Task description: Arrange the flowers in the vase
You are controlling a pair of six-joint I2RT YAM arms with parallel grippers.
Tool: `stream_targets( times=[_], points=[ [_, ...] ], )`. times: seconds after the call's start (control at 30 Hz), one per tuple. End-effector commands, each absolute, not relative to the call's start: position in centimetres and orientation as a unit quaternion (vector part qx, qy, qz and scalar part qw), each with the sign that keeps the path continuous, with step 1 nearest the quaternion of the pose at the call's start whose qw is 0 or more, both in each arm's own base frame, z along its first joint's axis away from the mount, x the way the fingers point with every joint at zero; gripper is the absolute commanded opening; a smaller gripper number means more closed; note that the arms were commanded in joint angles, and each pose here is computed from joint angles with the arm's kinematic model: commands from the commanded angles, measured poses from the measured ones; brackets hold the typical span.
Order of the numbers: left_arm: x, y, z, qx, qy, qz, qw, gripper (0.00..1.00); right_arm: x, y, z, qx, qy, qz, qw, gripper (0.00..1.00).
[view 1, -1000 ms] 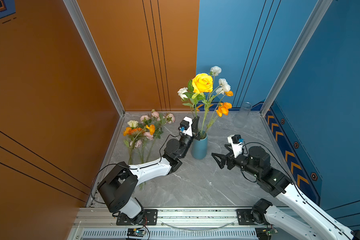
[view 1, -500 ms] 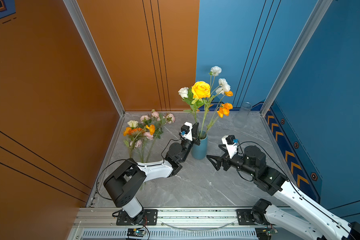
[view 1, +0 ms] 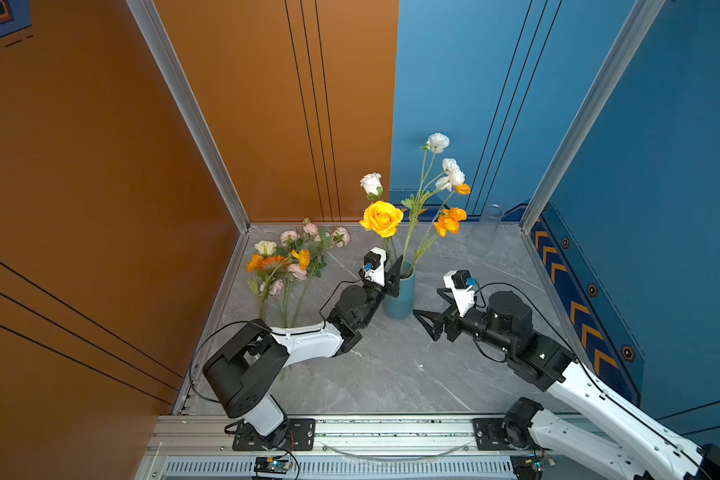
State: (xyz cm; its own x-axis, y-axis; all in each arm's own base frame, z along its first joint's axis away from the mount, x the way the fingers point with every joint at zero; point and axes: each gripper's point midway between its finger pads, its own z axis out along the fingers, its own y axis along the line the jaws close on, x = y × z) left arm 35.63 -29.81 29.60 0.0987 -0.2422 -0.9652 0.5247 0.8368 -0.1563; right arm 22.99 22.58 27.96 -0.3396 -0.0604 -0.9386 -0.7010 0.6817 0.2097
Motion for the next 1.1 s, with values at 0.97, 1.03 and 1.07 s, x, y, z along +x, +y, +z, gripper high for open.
stream_targets(
  times=[0.97, 1.03, 1.07],
  points=[
    [28.1, -8.5, 20.2, 0.001, 0.924, -0.056, 0.379, 0.78, 25.2, 30.6, 27.5, -0.226, 0.731, 0.452, 0.459, 1.0],
    [28.3, -6.7, 18.1, -0.046, 0.936, -0.031, 0.347, 0.76, 24.8, 31.2, 26.7, -0.227, 0.735, 0.449, 0.454, 1.0],
    [28.4, -5.7, 16.8, -0.073, 0.943, -0.014, 0.326, 0.75, 24.5, 31.6, 26.4, -0.23, 0.739, 0.447, 0.449, 1.0]
  ],
)
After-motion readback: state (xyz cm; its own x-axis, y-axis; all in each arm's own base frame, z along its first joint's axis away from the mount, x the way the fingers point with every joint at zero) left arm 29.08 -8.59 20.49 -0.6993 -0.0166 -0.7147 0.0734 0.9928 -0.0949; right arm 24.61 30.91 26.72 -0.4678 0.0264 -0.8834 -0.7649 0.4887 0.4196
